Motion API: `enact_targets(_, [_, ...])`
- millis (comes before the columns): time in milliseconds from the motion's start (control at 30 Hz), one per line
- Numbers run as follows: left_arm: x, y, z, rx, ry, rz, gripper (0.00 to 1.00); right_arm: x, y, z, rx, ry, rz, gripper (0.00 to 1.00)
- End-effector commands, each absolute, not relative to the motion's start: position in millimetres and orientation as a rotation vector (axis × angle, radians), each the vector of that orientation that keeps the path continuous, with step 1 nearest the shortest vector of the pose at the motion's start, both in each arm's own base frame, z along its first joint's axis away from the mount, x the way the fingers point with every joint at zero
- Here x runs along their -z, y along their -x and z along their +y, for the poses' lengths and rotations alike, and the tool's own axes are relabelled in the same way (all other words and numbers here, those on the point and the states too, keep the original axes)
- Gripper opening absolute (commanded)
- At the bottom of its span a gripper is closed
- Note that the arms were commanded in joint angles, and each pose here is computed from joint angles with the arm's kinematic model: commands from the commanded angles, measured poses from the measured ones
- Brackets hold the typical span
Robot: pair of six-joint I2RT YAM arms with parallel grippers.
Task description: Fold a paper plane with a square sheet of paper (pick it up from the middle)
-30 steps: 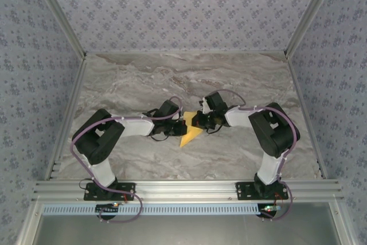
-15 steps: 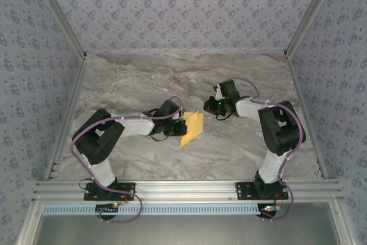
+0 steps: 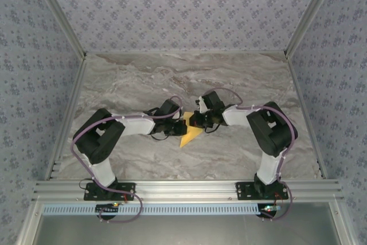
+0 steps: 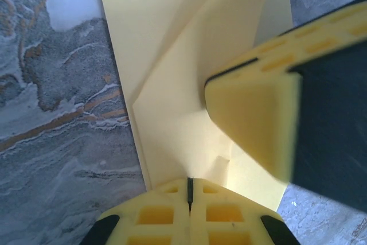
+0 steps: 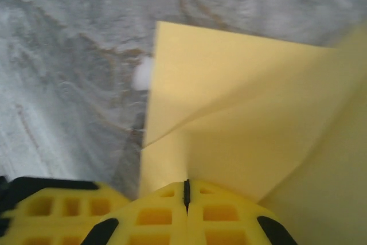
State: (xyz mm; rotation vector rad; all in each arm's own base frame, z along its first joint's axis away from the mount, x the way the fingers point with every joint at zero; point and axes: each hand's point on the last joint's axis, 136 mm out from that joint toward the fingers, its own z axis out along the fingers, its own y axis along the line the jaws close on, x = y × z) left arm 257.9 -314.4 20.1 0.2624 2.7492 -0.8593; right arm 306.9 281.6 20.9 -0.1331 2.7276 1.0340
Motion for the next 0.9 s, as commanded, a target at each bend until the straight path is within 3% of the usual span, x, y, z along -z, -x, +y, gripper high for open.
enact_targets(0, [15.4,-233.3,-289.0,0.720,-0.230,2.920,0.00,-5.8,-321.9,267.6,-0.993,0.069,2.742,0.00])
enact_targets(467, [18.9,-225.4,-289.2,0.746,-0.256,2.932,0.00,-7.2,-414.3,196.2,-0.868,-0.208,2.660,0.00])
enact_targets(867, [-18.3,-239.0,-303.6,0.831,-0.286,2.807,0.01,-46.0,-384.5,210.4,-0.955,-0.119,2.631,0.00])
